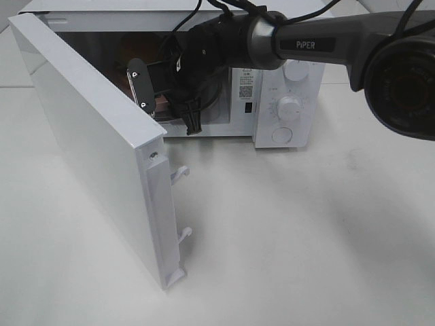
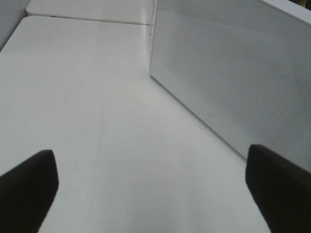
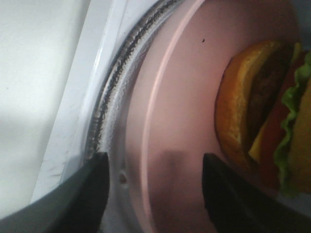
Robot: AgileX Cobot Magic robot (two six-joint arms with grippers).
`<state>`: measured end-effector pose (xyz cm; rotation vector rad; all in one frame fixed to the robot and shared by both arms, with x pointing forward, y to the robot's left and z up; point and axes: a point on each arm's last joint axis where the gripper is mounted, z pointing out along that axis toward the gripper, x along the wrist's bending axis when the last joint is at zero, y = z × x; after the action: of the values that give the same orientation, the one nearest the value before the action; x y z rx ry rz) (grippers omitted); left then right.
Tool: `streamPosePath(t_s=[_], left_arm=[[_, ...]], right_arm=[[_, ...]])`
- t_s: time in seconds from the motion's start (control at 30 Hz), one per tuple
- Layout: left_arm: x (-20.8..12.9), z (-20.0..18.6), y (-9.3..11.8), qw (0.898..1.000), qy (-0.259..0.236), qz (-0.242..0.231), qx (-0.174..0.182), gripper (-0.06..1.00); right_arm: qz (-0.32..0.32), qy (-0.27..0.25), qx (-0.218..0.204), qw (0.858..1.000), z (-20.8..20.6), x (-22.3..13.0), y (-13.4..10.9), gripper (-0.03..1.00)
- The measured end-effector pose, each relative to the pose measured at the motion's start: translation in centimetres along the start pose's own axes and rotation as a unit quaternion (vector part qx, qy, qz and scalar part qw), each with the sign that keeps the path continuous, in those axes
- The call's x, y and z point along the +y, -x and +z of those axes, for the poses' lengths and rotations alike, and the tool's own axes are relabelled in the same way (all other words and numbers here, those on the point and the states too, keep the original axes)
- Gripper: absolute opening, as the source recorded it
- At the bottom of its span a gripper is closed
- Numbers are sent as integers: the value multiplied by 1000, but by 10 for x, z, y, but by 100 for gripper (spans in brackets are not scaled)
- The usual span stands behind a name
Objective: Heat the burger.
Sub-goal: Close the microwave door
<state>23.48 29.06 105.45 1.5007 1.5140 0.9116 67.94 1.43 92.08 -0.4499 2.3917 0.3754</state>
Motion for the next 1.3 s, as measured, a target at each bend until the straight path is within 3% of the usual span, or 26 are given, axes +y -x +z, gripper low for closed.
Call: streamPosePath(t_s=[0.07, 0.33, 0.6, 0.83, 1.07, 1.3], left_arm=[[0, 0, 0, 1000, 0, 0, 0, 99], [0, 0, 0, 1000, 0, 0, 0, 99], [0, 0, 0, 1000, 0, 0, 0, 99], [0, 0, 0, 1000, 0, 0, 0, 99], [0, 0, 0, 1000, 0, 0, 0, 99], [0, 0, 0, 1000, 0, 0, 0, 99]], right_arm=[[10, -1, 3, 1000, -4, 0, 1, 65], [9, -11, 43, 999, -1, -6, -25, 77], [9, 3, -2, 1000, -20, -5, -21, 77], [9, 1, 8, 1000, -20, -8, -31, 77], [9, 10, -21, 1000, -36, -8, -34, 77], [9, 6, -2, 1000, -36, -13, -54, 77]])
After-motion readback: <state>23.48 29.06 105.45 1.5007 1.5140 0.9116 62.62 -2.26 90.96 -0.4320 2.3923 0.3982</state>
